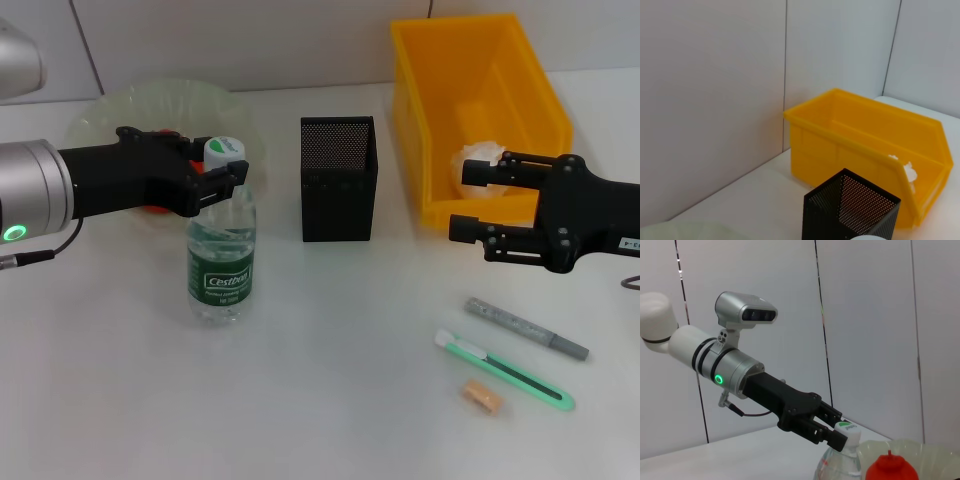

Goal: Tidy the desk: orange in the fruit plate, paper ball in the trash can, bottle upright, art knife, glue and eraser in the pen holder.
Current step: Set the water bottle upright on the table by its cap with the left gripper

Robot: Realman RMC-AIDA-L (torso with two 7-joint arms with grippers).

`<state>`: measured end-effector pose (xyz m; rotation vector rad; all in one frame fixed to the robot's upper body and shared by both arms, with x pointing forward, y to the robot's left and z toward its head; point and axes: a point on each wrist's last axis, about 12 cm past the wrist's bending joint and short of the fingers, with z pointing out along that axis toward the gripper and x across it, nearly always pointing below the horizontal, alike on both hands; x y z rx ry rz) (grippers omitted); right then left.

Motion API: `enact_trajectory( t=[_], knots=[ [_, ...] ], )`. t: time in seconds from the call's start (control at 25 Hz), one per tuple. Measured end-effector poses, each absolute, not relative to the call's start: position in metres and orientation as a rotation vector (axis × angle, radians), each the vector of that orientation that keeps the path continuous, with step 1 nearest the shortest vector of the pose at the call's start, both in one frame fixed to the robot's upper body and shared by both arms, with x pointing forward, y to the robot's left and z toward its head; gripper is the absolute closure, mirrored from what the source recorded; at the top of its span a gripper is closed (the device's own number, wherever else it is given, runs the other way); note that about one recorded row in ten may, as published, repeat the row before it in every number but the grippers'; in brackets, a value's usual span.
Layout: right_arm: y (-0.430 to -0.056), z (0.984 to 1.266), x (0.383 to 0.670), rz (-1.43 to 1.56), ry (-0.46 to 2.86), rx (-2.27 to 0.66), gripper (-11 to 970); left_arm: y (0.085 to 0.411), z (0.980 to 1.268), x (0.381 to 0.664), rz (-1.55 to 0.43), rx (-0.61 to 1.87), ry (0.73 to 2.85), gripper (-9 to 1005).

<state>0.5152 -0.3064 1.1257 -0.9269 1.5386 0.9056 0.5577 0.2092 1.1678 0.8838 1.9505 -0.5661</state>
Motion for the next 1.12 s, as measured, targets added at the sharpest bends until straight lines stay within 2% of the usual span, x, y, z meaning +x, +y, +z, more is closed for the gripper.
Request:
enact_trajectory(
  t=[0.76, 1.12],
  knots=[
    [-0.300, 1.126, 0.520, 0.920, 1.535, -0.945, 261, 0.211, 1.166, 0.556, -0.574, 0.867, 1.950, 557],
    [-0.295, 1.124, 0.522, 0.933, 1.533, -0.953, 261, 0.219, 1.160, 0.546, -0.598, 0.845, 1.937, 557]
  ],
)
